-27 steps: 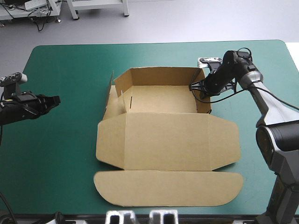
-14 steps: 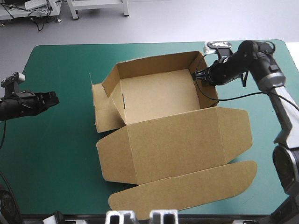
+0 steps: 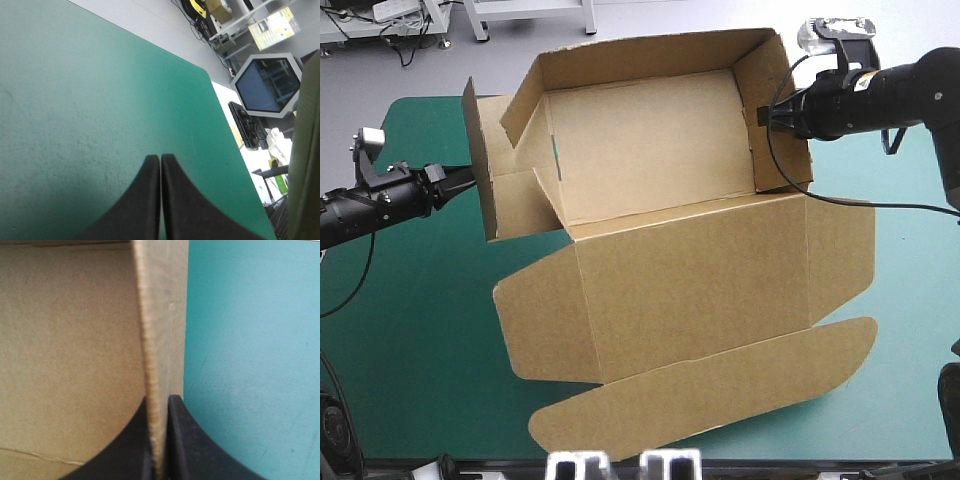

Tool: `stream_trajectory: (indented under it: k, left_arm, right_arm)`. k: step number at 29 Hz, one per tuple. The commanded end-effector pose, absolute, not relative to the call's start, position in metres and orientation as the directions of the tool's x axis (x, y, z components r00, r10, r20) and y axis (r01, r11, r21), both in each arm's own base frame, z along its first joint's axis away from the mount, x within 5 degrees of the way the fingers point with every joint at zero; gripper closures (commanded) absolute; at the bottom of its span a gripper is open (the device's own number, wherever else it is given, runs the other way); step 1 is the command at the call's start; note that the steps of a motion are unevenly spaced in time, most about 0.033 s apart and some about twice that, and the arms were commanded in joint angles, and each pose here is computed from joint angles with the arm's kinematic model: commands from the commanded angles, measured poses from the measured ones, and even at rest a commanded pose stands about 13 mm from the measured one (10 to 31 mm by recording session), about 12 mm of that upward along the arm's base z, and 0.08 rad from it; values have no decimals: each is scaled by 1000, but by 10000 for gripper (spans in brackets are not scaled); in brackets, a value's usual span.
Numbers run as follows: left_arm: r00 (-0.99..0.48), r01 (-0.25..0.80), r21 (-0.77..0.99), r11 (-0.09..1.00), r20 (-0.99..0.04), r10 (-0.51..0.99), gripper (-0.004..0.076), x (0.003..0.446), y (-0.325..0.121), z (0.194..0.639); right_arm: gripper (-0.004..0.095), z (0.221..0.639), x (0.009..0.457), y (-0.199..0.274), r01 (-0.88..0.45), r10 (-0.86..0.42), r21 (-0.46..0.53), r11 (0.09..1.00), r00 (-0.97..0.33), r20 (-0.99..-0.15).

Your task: Fold the box

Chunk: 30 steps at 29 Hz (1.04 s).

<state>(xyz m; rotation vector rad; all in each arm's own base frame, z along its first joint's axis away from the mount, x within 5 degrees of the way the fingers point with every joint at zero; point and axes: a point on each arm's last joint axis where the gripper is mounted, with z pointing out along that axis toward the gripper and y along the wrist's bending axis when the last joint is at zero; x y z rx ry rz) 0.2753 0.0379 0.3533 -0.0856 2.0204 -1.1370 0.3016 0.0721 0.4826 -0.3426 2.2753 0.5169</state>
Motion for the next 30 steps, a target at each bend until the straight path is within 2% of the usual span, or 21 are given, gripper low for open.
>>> stream_trajectory:
  k: [1,8,20,30]
  left_arm:
    - [-659,453,-752,479,-644,-388,727,264,14,384]
    - [-663,509,-742,436,-661,-351,727,256,-8,394]
    - [-643,530,-721,447,-685,-342,728,240,-14,407]
    - [-612,560,-693,453,-715,-337,727,222,-20,421]
  right_arm:
    - [913,506,284,74,-432,-54,275,859,-610,-791]
    - [913,493,293,74,-412,-38,284,866,-619,-784]
    - [913,471,308,78,-409,5,316,856,-605,-796]
    - [913,457,322,108,-456,-39,301,838,-598,-800]
